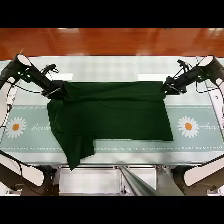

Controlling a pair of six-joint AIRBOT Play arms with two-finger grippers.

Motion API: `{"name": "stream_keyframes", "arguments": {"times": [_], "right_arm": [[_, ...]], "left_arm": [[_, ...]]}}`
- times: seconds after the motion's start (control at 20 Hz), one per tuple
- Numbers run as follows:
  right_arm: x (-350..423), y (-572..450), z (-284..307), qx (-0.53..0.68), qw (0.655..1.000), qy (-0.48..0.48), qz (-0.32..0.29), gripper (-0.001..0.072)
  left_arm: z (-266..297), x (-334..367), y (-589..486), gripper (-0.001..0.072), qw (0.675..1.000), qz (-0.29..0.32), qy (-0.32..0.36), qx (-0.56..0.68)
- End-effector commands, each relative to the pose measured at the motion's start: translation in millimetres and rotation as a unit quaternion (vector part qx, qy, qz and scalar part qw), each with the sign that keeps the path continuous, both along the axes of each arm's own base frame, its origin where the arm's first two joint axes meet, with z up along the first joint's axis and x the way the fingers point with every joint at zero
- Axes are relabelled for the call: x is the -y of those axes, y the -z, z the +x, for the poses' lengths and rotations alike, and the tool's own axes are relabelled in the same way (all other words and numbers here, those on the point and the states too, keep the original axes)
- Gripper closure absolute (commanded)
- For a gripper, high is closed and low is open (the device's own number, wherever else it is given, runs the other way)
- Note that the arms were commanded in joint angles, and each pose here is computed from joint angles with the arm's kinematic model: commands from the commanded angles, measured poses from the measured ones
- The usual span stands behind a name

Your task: Fold the shirts.

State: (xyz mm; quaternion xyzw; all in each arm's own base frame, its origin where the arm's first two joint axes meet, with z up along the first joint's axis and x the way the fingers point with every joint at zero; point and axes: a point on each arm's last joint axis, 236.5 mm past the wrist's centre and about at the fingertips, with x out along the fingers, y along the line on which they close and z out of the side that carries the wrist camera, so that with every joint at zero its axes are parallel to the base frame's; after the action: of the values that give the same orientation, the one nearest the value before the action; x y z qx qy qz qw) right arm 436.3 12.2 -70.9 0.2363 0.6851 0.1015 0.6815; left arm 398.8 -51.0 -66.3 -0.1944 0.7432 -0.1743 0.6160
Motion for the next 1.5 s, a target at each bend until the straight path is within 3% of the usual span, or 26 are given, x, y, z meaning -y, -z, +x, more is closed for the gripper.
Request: {"name": "stream_keyframes", "arguments": {"times": [0.0, 0.15, 0.3, 0.45, 0.6, 0.85, 1.1, 1.45], "right_arm": [[45.8, -21.6, -25.1, -0.026, 0.999, 0.023, -0.039, 0.0300], [94.8, -46.3, -47.5, 0.007, 0.993, 0.096, -0.072, 0.0300], [101.5, -29.1, -88.2, 0.041, 0.982, 0.176, -0.064, 0.0300], [75.3, -5.8, -128.9, 0.061, 0.977, 0.205, -0.016, 0.0300], [44.8, 0.5, -145.3, 0.081, 0.971, 0.222, 0.033, 0.0300], [19.3, -10.4, -153.5, 0.097, 0.971, 0.207, 0.071, 0.0300], [17.6, -14.6, -151.4, 0.103, 0.970, 0.208, 0.076, 0.0300], [13.8, -17.5, -150.8, 0.102, 0.969, 0.209, 0.087, 0.0300]], "left_arm": [[-0.1, -26.5, -17.3, 0.0202, 0.998, 0.052, -0.026, 0.018], [-1.1, -60.5, -39.3, 0.0202, 0.986, 0.091, -0.105, 0.091], [-57.2, -90.8, -30.0, 0.0203, 0.969, 0.097, -0.206, 0.096], [-121.0, -68.7, -14.6, 0.0202, 0.951, 0.004, -0.302, 0.070], [-161.2, -47.7, 3.9, 0.0202, 0.927, -0.032, -0.369, 0.048], [-215.2, -27.3, 31.6, 0.0202, 0.943, -0.015, -0.334, -0.014], [-218.5, -18.3, 34.4, 0.0202, 0.947, -0.015, -0.321, -0.025], [-227.9, 20.6, 60.1, 0.0203, 0.973, -0.003, -0.225, -0.058]]}}
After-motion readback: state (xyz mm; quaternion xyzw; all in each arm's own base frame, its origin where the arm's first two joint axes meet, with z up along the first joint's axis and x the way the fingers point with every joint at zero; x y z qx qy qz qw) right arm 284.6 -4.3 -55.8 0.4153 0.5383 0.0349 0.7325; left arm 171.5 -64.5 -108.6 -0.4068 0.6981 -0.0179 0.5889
